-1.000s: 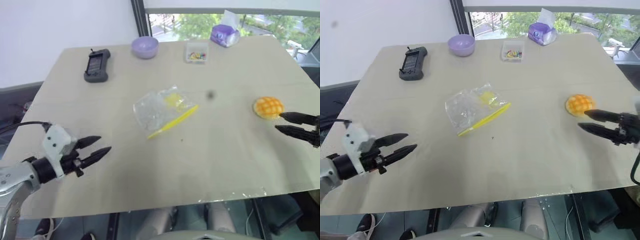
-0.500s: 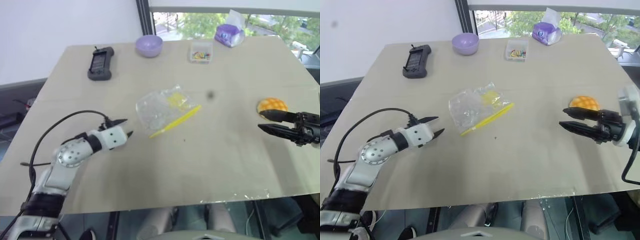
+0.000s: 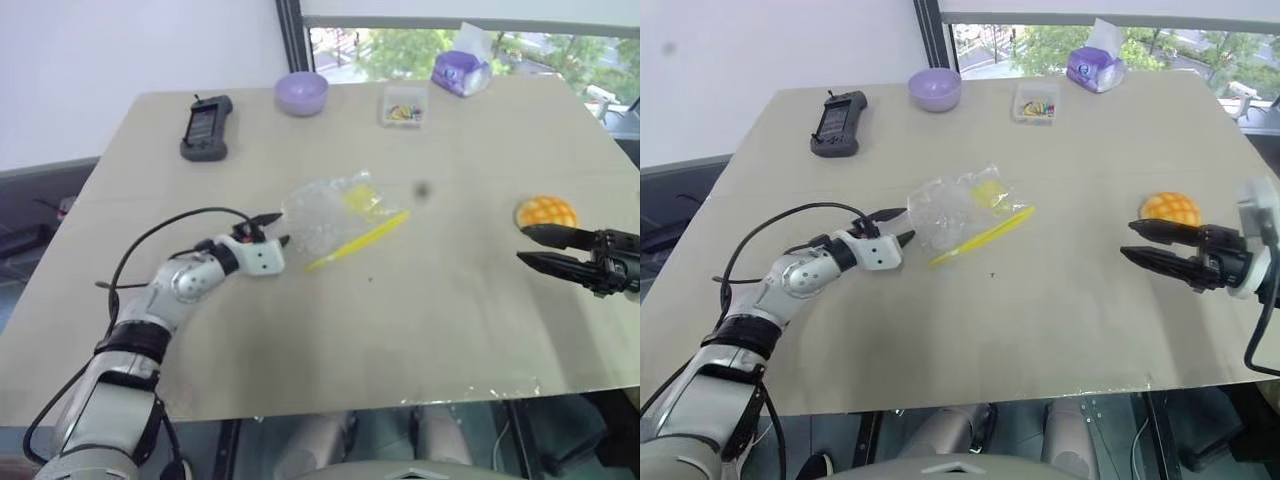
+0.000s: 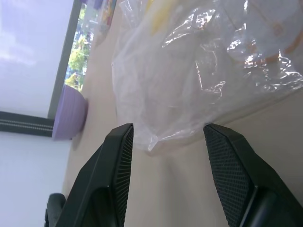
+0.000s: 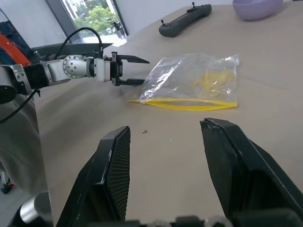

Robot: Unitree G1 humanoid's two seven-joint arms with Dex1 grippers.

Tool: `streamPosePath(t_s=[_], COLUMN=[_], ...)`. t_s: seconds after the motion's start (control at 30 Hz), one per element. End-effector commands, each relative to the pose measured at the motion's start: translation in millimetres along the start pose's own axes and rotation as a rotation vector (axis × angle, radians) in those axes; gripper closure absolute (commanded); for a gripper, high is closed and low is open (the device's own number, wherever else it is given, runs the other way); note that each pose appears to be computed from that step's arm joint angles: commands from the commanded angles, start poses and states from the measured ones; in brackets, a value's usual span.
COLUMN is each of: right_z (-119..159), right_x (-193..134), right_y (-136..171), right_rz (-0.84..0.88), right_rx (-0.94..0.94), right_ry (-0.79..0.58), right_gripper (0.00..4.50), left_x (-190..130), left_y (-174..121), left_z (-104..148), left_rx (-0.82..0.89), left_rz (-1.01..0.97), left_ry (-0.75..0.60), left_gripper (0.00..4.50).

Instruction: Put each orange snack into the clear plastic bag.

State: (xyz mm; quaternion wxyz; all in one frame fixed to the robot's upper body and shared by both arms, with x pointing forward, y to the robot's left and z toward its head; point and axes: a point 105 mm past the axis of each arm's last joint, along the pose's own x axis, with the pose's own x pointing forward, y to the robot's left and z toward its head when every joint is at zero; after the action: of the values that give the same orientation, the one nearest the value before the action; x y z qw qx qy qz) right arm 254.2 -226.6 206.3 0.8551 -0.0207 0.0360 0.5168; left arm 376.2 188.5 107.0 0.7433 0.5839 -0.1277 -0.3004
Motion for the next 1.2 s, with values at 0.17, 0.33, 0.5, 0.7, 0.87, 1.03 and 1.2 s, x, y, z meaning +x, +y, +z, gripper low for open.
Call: streamPosePath(t_s=[0.17, 0.33, 0.5, 0.7, 0.87, 1.03, 1.2], right_z=[11, 10, 9, 7, 0, -10, -23], right_x=[1, 1, 2, 5, 25, 55, 83], right_y=[2, 2, 2, 2, 10, 4, -12], right_rz=[-0.006, -0.009, -0.009, -0.009, 0.011, -0.053, -0.076], right_rx=[-0.065, -0.068, -0.067, -0.07, -0.113, -0.284, -0.553], right_ry=[-0.028, -0.029, -0.032, -0.028, 0.005, 0.097, 0.222], right_gripper=[1.89, 1.89, 1.89, 1.89, 1.89, 1.89, 1.89], left_x=[20, 22, 22, 18, 1, -23, -35], left_y=[-25, -31, -32, -24, -3, 7, 18], left_z=[21, 22, 24, 38, 70, 99, 110], left_rx=[0.032, 0.042, 0.051, -0.135, -0.564, -0.807, -0.905], left_rz=[-0.098, -0.127, -0.126, -0.059, -0.025, -0.115, -0.135], left_ry=[-0.092, -0.098, -0.108, -0.151, -0.233, -0.286, -0.29], left_gripper=[2.77, 4.49, 4.49, 4.49, 4.49, 4.49, 4.49])
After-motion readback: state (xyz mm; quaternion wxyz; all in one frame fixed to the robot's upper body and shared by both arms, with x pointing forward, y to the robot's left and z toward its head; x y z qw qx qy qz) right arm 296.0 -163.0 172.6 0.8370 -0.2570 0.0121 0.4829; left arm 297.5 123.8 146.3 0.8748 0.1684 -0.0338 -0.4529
